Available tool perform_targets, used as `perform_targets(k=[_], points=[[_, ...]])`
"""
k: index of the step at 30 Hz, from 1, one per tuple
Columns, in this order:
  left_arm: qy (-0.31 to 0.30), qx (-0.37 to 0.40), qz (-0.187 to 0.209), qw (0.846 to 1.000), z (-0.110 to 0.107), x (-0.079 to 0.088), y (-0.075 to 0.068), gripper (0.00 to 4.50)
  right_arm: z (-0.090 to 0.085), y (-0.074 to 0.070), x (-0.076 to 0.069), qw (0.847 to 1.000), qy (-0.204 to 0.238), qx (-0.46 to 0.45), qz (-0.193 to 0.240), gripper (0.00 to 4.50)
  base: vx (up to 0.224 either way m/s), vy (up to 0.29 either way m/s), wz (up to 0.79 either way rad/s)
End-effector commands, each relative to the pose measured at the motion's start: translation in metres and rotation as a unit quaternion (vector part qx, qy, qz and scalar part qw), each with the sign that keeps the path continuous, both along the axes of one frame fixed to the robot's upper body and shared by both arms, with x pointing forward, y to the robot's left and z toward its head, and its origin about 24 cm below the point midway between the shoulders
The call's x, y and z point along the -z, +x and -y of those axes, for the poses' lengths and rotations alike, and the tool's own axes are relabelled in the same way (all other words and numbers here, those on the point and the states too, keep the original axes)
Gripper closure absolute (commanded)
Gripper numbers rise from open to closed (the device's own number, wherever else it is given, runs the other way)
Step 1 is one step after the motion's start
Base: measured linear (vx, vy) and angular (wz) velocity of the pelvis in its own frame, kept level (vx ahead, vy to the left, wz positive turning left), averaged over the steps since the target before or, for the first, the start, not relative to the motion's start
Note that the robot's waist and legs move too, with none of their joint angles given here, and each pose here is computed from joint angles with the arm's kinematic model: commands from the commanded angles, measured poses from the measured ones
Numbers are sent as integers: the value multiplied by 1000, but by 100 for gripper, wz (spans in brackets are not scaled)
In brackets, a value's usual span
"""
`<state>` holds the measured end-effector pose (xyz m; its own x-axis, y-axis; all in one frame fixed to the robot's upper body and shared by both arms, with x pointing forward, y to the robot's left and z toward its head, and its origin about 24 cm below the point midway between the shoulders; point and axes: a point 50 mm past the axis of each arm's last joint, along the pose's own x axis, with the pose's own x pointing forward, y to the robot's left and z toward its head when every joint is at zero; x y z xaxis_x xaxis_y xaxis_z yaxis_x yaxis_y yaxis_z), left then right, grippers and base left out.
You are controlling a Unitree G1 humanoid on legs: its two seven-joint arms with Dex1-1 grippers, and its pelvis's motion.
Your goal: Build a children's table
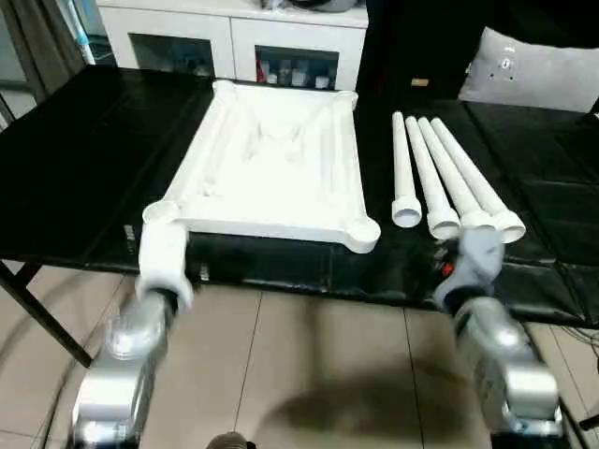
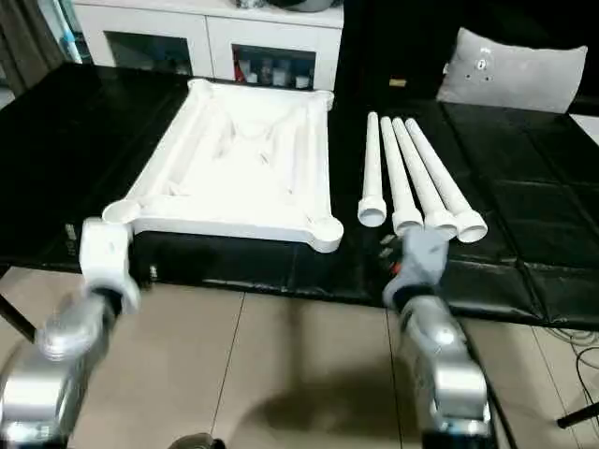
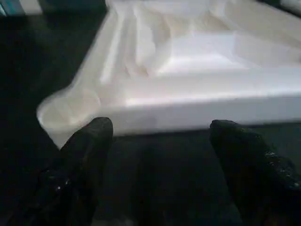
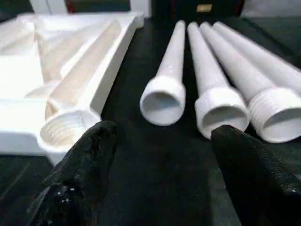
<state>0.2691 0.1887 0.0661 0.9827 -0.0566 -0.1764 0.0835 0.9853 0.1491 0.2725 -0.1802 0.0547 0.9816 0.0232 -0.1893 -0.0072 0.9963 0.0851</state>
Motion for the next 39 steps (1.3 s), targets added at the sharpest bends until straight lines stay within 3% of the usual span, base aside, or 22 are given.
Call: perform_targets(k=[1,5,7,13,17,22,25,26,29,32,33,36,37,38,39], points=[[2,-1,2,1000,1,-2,1,78,2,1,-3,1000,0,-11,4,102,0,0,0],[-9,12,13,1000,6,-12,7,44,5,3,-10,999,-5,-26,19,102,0,0,0],[-22,22,21,999,11,-19,11,33,9,6,-14,999,-1,-24,28,65,0,0,0],[-23,29,24,999,12,-25,14,0,21,2,-30,998,-4,-27,52,22,0,0,0],[-11,50,15,999,12,-25,14,0,32,-7,-32,998,-11,-19,53,6,0,0,0],[-13,39,14,999,7,-30,12,0,40,-5,-27,998,-40,20,38,6,0,0,0],[-8,17,16,1000,4,-30,10,0,36,-3,-27,998,-57,14,23,6,0,0,0],[-7,15,25,1000,4,-32,10,0,31,-3,-28,999,-43,2,21,6,0,0,0],[17,-10,44,999,3,-35,10,0,14,-4,-35,998,-35,-32,52,6,0,0,0],[5,10,65,998,10,-40,8,0,0,-5,-34,997,-30,-51,46,6,0,0,0],[-2,16,76,997,16,-39,5,0,-6,-6,-44,991,-53,-42,115,6,0,0,0],[-15,33,75,997,21,-38,3,0,-12,-7,-49,987,-51,-54,146,6,0,0,0],[-21,41,74,996,24,-37,1,0,-14,-9,-49,987,-41,-64,142,6,0,0,0],[-41,55,87,994,31,-42,-2,0,-21,-10,-38,994,-17,-77,73,6,0,0,0],[-43,55,91,993,32,-43,-2,0,-21,-11,-37,995,-15,-78,67,6,0,0,0]])
